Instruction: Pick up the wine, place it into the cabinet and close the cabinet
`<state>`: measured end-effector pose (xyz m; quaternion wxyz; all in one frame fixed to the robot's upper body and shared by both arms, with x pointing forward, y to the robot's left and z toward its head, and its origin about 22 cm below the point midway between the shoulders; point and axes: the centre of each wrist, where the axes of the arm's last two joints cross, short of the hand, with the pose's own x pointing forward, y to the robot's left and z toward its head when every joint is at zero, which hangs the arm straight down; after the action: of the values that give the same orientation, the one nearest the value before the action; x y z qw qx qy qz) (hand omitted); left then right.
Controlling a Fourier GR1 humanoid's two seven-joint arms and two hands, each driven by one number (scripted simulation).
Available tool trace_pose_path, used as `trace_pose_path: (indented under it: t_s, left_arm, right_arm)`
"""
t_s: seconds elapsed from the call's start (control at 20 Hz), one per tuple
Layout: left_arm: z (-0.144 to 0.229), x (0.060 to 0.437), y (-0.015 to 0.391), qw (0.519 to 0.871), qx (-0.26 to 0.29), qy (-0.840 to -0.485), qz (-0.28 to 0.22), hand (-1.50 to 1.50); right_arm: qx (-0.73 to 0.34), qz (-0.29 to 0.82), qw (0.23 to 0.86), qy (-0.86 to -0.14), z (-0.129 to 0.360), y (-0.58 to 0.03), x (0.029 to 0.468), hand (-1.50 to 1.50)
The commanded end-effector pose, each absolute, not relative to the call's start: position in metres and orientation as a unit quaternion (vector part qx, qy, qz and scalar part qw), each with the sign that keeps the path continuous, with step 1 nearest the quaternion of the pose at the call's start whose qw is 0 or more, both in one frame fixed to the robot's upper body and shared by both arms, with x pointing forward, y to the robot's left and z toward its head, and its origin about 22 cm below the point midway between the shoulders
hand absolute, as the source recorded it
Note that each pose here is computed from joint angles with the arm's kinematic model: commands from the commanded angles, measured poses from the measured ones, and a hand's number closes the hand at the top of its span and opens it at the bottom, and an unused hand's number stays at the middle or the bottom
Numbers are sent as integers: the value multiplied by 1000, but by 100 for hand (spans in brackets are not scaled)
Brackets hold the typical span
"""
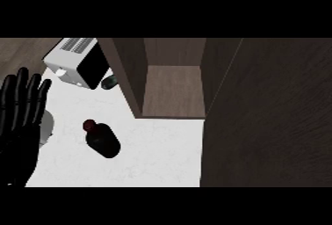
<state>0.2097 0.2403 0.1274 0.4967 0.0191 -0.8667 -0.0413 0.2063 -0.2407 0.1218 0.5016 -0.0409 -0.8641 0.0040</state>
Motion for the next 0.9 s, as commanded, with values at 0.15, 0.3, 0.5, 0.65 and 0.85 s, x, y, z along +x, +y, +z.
trace_pose_path:
  t_s: [0.15, 0.3, 0.5, 0.65, 0.85]
  left_arm:
    - [135, 239, 194, 505, -69, -848, -147, -150]
    - [109, 236, 164, 585, -170, -777, -158, -150]
    - [137, 221, 138, 611, -192, -749, -171, -150]
    - [150, 203, 128, 609, -212, -747, -163, -150]
    - [184, 173, 116, 613, -218, -743, -158, -150]
  right_arm:
    - [-21, 20, 489, -872, 137, -238, 188, -150]
    - [119, 112, 531, -832, 119, -206, 182, -150]
    - [136, 124, 533, -826, 142, -212, 152, -150]
    - [137, 121, 541, -821, 150, -214, 139, -150]
    - [129, 116, 534, -827, 171, -206, 116, -150]
